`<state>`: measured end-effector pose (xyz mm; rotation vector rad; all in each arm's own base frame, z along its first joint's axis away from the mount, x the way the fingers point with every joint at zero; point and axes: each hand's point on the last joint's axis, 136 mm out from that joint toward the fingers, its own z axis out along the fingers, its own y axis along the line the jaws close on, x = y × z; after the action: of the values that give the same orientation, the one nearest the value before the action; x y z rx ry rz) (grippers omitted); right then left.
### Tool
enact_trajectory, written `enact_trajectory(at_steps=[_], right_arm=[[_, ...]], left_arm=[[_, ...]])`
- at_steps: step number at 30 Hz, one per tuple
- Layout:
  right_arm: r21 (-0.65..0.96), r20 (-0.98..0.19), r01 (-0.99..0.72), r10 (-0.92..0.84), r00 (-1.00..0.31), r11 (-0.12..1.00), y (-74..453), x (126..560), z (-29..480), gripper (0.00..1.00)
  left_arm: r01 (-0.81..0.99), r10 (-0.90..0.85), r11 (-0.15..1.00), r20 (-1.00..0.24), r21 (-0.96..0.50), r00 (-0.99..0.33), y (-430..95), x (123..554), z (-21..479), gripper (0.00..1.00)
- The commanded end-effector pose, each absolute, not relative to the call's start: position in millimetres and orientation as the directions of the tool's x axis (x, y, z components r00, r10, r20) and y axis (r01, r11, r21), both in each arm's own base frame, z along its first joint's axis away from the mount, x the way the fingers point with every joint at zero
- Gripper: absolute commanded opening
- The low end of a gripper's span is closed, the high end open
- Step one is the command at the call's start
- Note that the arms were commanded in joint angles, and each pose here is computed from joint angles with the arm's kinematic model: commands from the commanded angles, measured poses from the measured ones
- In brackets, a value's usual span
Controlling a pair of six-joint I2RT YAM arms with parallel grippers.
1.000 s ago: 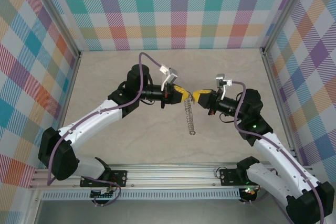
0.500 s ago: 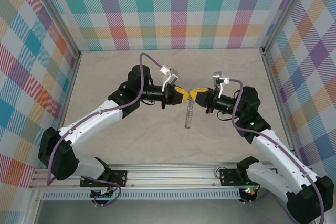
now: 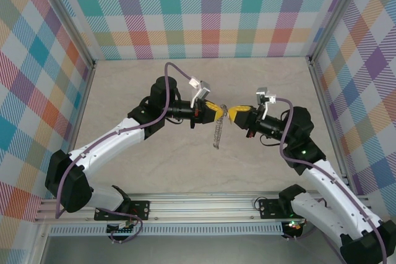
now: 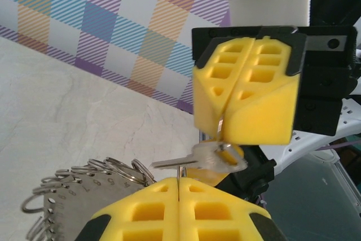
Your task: Put the keys on the keyring
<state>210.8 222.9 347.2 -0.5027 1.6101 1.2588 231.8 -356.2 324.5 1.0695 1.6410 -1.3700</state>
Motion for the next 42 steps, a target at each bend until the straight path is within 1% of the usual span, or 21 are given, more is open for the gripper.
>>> enact_trajectory(at_steps=[1,8,23,36,42], right_arm=[[0.460,-0.888,-0.798,0.225,-0.402,0.389,220.4,205.4,348.4,0.00],[0.487,-0.873,-0.794,0.209,-0.440,0.364,227.2,208.7,339.1,0.00],[0.497,-0.867,-0.802,0.202,-0.455,0.331,239.6,220.8,339.4,0.00],[0.536,-0.843,-0.733,0.213,-0.494,0.419,238.3,242.3,325.4,0.00],[0.543,-0.833,-0.709,0.185,-0.521,0.450,239.5,248.9,321.6,0.00]], left_arm=[[0.952,0.104,0.048,-0.946,-0.303,-0.307,-361.6,226.4,346.3,0.00],[0.954,0.101,0.041,-0.948,-0.298,-0.300,-362.2,226.2,349.6,0.00],[0.953,0.099,0.024,-0.948,-0.302,-0.303,-363.9,225.2,351.3,0.00],[0.953,0.104,-0.017,-0.948,-0.303,-0.300,-363.2,215.4,355.2,0.00],[0.956,0.112,-0.028,-0.951,-0.293,-0.288,-361.3,210.0,356.2,0.00]])
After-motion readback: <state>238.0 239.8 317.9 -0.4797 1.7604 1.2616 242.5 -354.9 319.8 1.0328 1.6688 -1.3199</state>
